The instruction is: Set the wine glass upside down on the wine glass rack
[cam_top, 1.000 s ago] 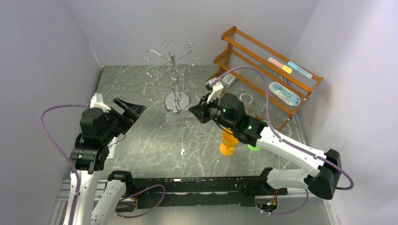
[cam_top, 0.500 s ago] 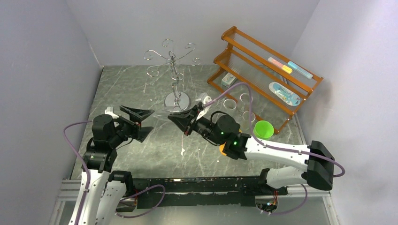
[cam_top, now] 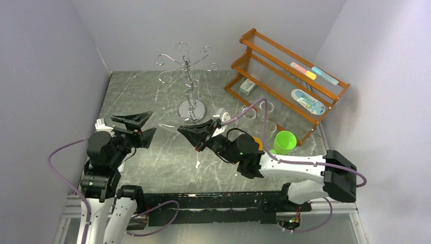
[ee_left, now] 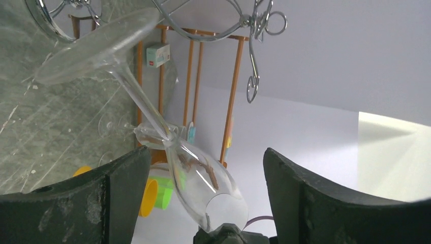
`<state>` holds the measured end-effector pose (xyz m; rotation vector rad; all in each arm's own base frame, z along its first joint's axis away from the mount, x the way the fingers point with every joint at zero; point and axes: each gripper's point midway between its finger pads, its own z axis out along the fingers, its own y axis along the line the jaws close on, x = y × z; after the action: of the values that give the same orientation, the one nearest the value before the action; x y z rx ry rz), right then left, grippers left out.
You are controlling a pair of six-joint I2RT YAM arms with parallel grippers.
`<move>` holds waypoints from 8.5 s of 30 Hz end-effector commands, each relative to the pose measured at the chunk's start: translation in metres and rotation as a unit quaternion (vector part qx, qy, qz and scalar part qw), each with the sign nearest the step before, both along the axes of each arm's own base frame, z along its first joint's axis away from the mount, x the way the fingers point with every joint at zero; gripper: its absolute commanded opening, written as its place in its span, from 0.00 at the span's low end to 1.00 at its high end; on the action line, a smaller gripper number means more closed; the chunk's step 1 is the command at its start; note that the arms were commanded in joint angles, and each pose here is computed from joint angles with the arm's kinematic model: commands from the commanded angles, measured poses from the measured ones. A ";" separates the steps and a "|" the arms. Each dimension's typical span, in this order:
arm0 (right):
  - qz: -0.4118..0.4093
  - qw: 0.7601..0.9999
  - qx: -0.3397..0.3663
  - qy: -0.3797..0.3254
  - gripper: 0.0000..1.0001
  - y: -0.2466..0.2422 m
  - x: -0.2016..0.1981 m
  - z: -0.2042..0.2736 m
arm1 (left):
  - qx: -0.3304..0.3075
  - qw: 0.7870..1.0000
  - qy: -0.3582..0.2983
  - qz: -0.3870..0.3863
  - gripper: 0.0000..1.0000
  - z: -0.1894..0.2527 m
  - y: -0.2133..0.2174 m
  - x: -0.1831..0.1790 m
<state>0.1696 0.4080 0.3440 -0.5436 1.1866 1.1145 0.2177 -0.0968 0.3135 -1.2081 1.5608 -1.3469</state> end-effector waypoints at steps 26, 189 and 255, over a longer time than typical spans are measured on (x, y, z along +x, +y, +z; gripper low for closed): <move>0.026 0.991 0.124 0.046 0.00 -0.003 -0.006 0.014 | -0.014 1.000 0.003 0.004 0.24 -0.005 -0.002 0.034; -0.071 0.936 0.174 0.297 0.79 -0.156 0.047 0.092 | 0.619 0.690 -0.375 -0.002 0.05 0.043 0.012 0.164; -0.040 0.947 0.172 0.267 0.73 -0.156 0.034 0.096 | 0.534 0.707 -0.461 -0.040 0.05 0.001 -0.015 0.278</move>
<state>0.2026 0.2568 0.4408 0.0769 1.4234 1.4240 0.5009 -0.1249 0.2790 0.3180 1.3300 -0.6901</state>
